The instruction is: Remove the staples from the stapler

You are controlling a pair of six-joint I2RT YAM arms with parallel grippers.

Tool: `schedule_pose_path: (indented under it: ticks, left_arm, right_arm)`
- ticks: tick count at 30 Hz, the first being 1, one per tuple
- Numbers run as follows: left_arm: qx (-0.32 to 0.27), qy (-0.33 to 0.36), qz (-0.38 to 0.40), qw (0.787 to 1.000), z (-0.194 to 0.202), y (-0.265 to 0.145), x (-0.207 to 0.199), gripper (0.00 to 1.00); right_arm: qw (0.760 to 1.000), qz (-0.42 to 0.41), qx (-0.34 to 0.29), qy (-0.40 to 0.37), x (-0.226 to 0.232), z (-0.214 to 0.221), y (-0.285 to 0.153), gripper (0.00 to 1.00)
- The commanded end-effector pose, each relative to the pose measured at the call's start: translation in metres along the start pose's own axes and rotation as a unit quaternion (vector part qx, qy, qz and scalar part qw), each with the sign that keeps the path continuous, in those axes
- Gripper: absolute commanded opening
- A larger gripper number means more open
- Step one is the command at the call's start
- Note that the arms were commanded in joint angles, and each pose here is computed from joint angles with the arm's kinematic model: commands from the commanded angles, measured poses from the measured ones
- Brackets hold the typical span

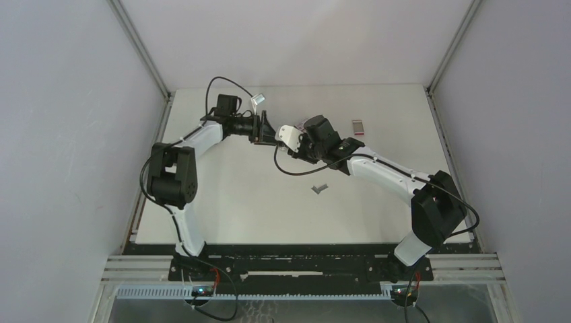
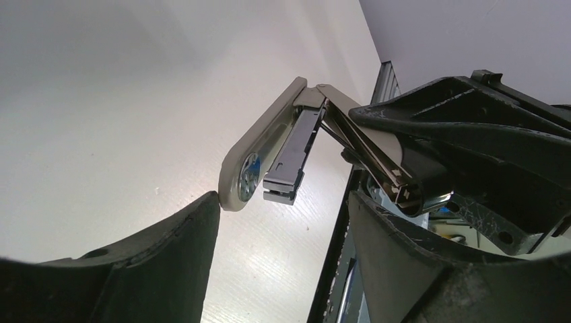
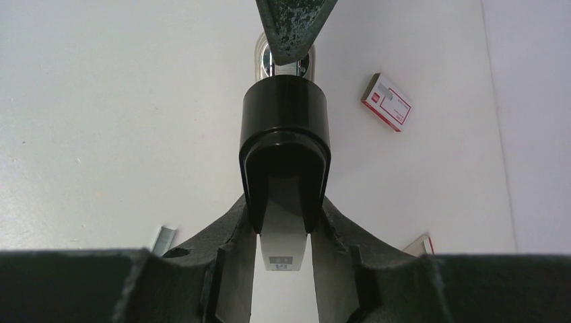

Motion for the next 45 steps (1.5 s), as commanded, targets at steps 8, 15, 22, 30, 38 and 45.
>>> schedule_pose_path:
  ticks: [8, 15, 22, 30, 38, 45]
  left_arm:
    - [-0.037, 0.065, 0.007, 0.997, -0.006, -0.022, -0.042, 0.75]
    - [-0.039, 0.057, -0.022, 0.997, -0.004, -0.02, -0.028, 0.75]
    - [-0.009, 0.029, 0.006, 1.0, 0.006, -0.004, -0.021, 0.75]
    - [0.003, 0.032, 0.008, 0.999, 0.009, 0.006, -0.022, 0.75]
    - [0.006, 0.019, 0.012, 1.0, 0.01, 0.008, -0.018, 0.74]
    - [0.018, 0.006, 0.027, 0.999, 0.013, 0.014, -0.016, 0.73]
  right_arm:
    - [0.997, 0.065, -0.04, 0.0, -0.03, -0.02, -0.012, 0.0]
    - [0.996, 0.073, -0.044, 0.0, -0.033, -0.022, -0.015, 0.0]
    - [0.996, 0.077, -0.048, 0.0, -0.034, -0.024, -0.016, 0.0]
    - [0.996, 0.076, -0.051, -0.001, -0.034, -0.025, -0.017, 0.0]
    - [0.996, 0.068, -0.054, -0.004, -0.026, -0.024, -0.016, 0.0]
    - [0.996, 0.076, -0.055, -0.006, -0.025, -0.027, -0.014, 0.0]
Point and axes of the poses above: each gripper's point midway between its finger pads, its own y axis out along the fingers, its own x axis along the line the jaws close on, z = x × y, the point moved 4 cm from there along -y, back along the fingers, and after that the axes turned 15 degrees about -y, right-handed, at the moved point
